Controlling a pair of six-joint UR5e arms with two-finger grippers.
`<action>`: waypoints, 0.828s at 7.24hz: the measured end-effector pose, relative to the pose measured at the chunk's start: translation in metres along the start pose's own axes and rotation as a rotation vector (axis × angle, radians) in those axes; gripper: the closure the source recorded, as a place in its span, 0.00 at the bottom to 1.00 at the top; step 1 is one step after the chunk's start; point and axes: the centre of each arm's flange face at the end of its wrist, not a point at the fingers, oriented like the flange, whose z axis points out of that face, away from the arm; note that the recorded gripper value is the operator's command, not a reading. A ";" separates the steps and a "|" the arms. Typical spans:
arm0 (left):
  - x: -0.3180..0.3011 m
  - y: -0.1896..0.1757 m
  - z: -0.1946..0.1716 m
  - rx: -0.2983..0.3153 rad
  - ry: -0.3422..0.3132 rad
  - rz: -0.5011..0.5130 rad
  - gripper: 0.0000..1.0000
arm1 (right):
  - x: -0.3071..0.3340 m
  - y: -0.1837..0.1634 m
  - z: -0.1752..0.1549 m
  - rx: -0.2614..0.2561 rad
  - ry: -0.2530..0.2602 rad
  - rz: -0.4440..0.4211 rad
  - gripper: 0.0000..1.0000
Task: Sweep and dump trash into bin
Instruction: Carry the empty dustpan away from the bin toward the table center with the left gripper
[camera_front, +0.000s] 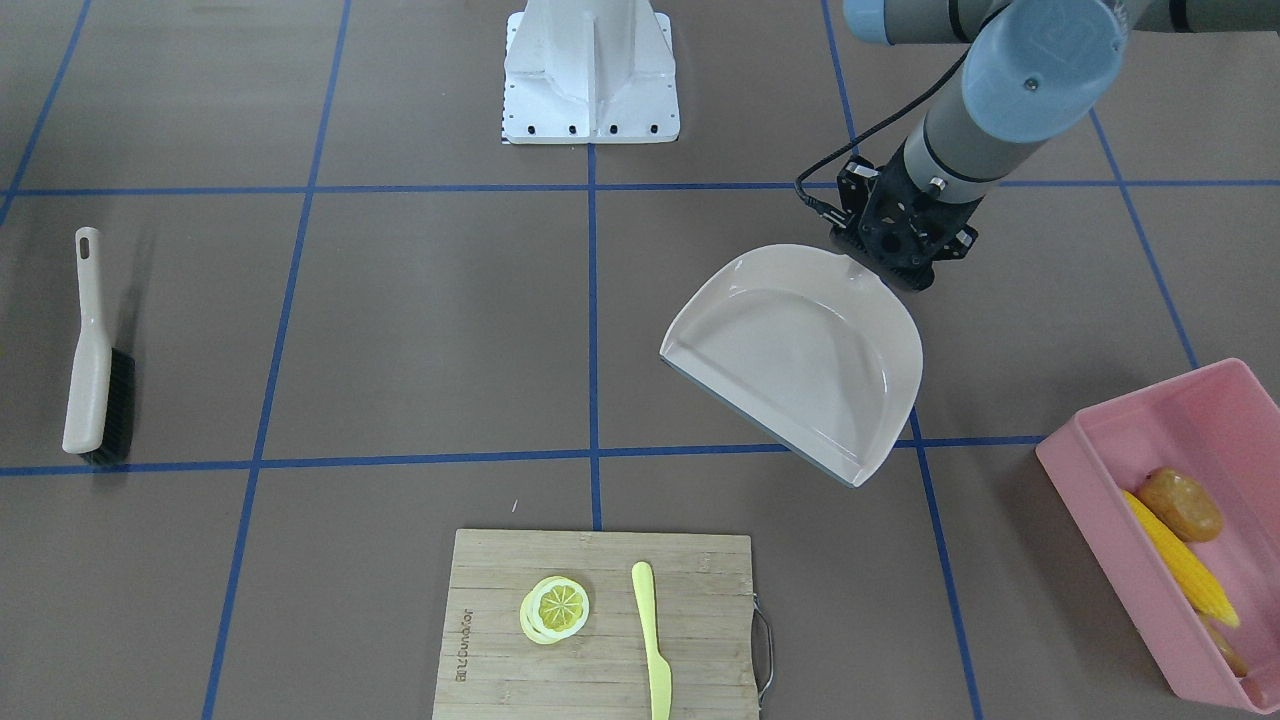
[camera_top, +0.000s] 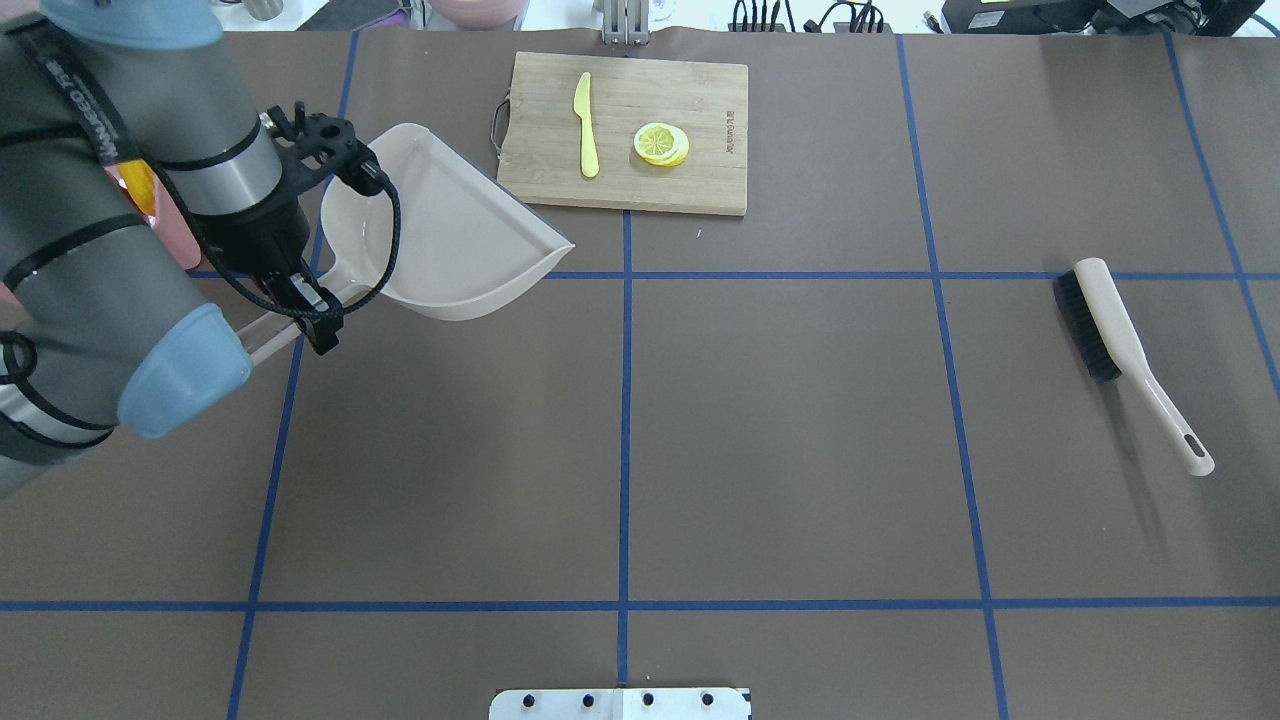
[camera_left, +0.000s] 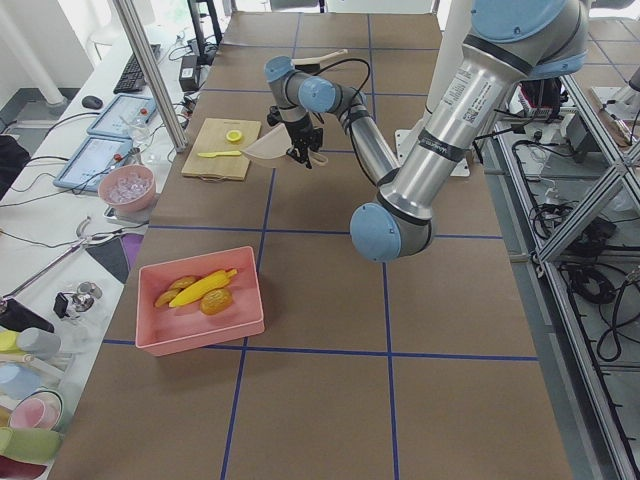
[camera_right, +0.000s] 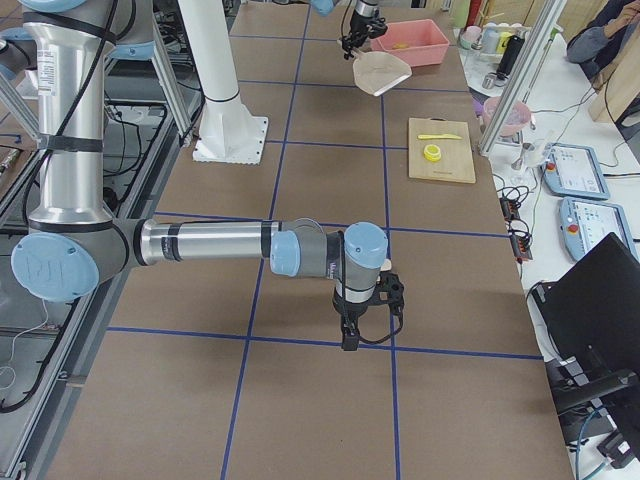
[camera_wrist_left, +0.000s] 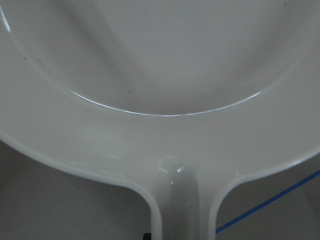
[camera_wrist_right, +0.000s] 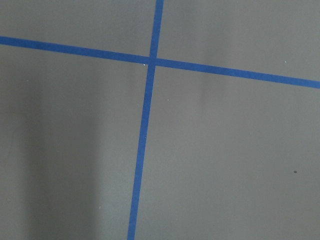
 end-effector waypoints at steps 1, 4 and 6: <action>0.008 0.000 0.018 0.025 -0.015 0.087 1.00 | 0.000 0.000 0.000 0.000 0.000 0.000 0.00; 0.034 0.004 0.068 0.075 -0.084 0.386 1.00 | 0.000 0.000 0.000 0.000 0.000 0.000 0.00; 0.050 0.016 0.109 0.083 -0.112 0.512 1.00 | 0.000 0.000 0.000 0.000 0.000 0.000 0.00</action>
